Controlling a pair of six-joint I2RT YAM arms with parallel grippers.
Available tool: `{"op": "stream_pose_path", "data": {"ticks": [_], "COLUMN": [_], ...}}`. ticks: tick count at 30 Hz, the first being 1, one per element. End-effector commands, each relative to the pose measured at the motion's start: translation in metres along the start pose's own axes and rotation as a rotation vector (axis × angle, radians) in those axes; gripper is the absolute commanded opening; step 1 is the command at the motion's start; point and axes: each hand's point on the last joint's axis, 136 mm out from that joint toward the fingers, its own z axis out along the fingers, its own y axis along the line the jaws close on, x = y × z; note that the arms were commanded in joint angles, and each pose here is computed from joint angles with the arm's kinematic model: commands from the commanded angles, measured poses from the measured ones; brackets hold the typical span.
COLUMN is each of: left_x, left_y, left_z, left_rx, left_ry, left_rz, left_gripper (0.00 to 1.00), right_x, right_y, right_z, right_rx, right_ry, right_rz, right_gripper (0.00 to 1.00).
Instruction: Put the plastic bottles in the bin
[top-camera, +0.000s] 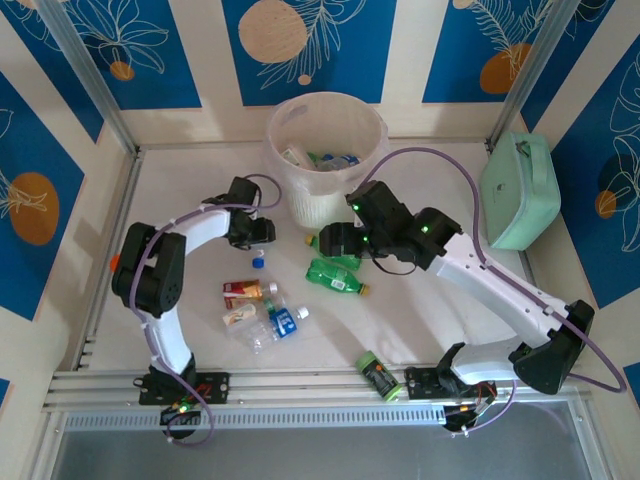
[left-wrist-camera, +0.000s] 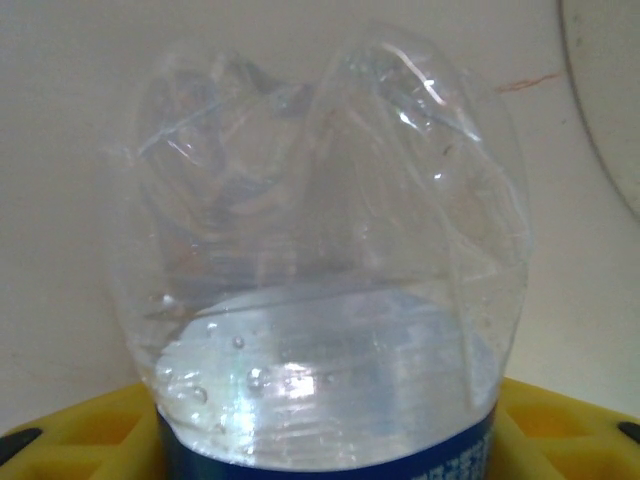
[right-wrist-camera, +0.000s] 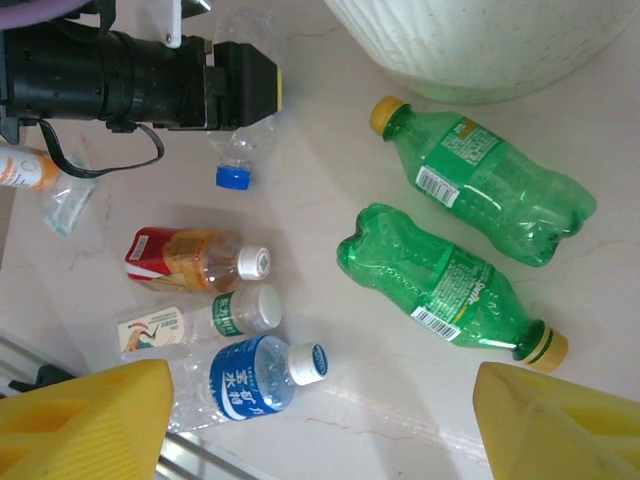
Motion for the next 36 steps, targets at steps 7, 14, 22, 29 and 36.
{"op": "stream_pose_path", "data": {"ticks": [7, 14, 22, 29, 36], "left_x": [-0.046, -0.083, -0.133, -0.167, -0.193], "left_y": [-0.024, -0.064, -0.141, -0.214, -0.234], "left_z": [-0.158, -0.301, -0.355, -0.332, -0.274], "left_rx": [0.209, 0.381, 0.612, 0.652, 0.592], "left_ry": [-0.326, -0.557, -0.598, -0.560, -0.500], "left_rz": [-0.201, -0.170, -0.129, -0.039, -0.040], "left_gripper": [0.56, 0.56, 0.53, 0.53, 0.53], "right_x": [-0.010, -0.019, -0.007, 0.014, 0.018], "right_y": [0.041, 0.036, -0.011, -0.051, -0.072], "right_z": [-0.017, -0.027, -0.016, -0.012, -0.019], "right_rx": [-0.185, -0.176, -0.069, -0.020, -0.020], "right_ry": [-0.015, -0.069, -0.035, 0.005, -0.011], "right_rz": [-0.056, -0.065, 0.046, 0.158, 0.223], "right_gripper": [0.79, 0.79, 0.79, 0.79, 0.79]}}
